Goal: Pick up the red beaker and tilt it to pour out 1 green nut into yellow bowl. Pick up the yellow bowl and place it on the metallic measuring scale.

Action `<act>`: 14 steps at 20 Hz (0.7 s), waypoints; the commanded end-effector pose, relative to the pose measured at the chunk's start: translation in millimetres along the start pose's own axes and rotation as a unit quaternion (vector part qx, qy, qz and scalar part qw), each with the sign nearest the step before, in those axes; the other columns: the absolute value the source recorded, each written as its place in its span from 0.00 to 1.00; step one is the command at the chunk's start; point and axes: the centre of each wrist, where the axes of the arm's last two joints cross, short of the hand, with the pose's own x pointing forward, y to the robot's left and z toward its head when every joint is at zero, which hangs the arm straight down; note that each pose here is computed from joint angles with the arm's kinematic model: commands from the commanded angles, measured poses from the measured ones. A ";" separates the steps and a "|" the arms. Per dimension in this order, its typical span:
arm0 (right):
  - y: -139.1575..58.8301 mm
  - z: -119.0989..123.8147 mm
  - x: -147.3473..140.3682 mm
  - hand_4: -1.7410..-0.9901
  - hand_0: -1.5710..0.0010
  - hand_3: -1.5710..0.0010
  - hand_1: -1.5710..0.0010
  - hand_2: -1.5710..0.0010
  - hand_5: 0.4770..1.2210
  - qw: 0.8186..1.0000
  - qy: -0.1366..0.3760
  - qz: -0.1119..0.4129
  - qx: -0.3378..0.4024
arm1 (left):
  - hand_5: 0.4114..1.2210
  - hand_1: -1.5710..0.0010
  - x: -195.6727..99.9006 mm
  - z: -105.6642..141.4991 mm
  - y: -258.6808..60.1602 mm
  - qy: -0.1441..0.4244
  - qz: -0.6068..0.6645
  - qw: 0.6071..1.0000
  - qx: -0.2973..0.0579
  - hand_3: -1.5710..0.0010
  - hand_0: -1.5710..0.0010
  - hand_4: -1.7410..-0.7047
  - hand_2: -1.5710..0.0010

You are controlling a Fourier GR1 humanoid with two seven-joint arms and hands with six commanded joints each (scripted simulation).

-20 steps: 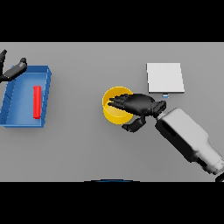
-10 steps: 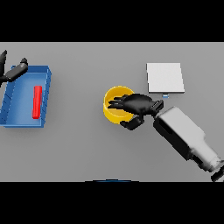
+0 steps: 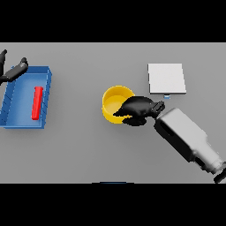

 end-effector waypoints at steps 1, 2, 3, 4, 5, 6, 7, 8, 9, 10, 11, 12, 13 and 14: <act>2.1 0.4 1.6 0.13 0.16 0.31 0.20 0.20 0.94 1.000 0.002 0.002 -0.002 | 0.40 1.00 -2.1 1.4 -2.7 -0.001 0.000 1.000 -0.002 1.00 1.00 0.91 1.00; -0.7 1.8 0.2 0.11 0.13 0.29 0.16 0.16 0.95 1.000 0.002 0.006 -0.002 | 0.40 1.00 -3.6 2.3 -4.5 0.000 0.002 1.000 -0.004 1.00 1.00 0.92 1.00; -2.0 4.3 0.7 0.09 0.11 0.28 0.13 0.13 0.96 1.000 0.007 0.003 -0.002 | 0.39 1.00 -5.9 1.1 -2.7 0.000 0.001 1.000 -0.004 1.00 1.00 0.92 1.00; -5.5 8.2 -0.7 0.08 0.08 0.27 0.10 0.10 0.97 1.000 0.009 0.003 -0.003 | 0.39 1.00 -5.4 2.1 -2.2 -0.001 0.000 1.000 -0.003 1.00 1.00 0.92 1.00; -8.1 10.5 -1.2 0.07 0.07 0.23 0.08 0.08 0.97 1.000 0.012 0.005 -0.004 | 0.39 1.00 -3.3 1.4 -0.9 0.000 0.000 1.000 -0.003 1.00 1.00 0.92 1.00; -11.7 11.1 1.1 0.06 0.05 0.20 0.07 0.07 0.98 1.000 0.012 0.005 -0.008 | 0.39 1.00 -3.1 2.0 -2.3 -0.001 -0.001 1.000 -0.001 1.00 1.00 0.92 1.00; -15.0 16.5 1.1 0.05 0.04 0.17 0.05 0.05 0.98 1.000 0.008 0.002 -0.012 | 0.39 1.00 -3.8 2.9 -1.5 -0.001 -0.001 1.000 0.000 1.00 1.00 0.92 1.00; -21.0 21.6 1.0 0.04 0.03 0.14 0.04 0.04 0.99 1.000 0.007 0.001 -0.013 | 0.39 1.00 -2.1 1.1 -2.0 -0.003 -0.002 1.000 0.000 1.00 1.00 0.92 1.00; -26.0 26.6 1.2 0.04 0.03 0.14 0.03 0.03 0.99 1.000 0.009 -0.001 -0.016 | 0.39 1.00 -0.5 1.1 -1.0 0.000 -0.001 1.000 -0.001 1.00 1.00 0.92 1.00; -33.7 30.9 2.7 0.03 0.02 0.14 0.03 0.03 0.99 1.000 0.012 -0.001 -0.021 | 0.39 1.00 0.8 0.4 0.1 0.004 -0.001 1.000 -0.001 1.00 1.00 0.92 1.00; -38.6 32.5 3.0 0.03 0.02 0.15 0.02 0.02 0.99 1.000 0.016 0.005 -0.022 | 0.39 1.00 -0.9 1.1 1.8 -0.004 -0.001 1.000 0.001 1.00 1.00 0.92 1.00; -43.8 35.2 2.8 0.03 0.01 0.16 0.02 0.02 0.99 0.999 0.021 0.009 -0.025 | 0.40 1.00 -0.5 -0.6 0.3 -0.003 0.001 1.000 0.002 1.00 1.00 0.92 1.00; -47.4 36.0 3.2 0.03 0.01 0.17 0.01 0.01 1.00 0.999 0.030 0.009 -0.025 | 0.40 1.00 2.5 -1.8 5.3 -0.007 0.004 1.000 0.004 1.00 1.00 0.91 1.00; -49.9 35.8 3.7 0.03 0.01 0.17 0.01 0.01 1.00 0.999 0.036 0.008 -0.024 | 0.40 1.00 0.7 -0.3 7.0 -0.011 0.006 1.000 0.004 1.00 1.00 0.91 1.00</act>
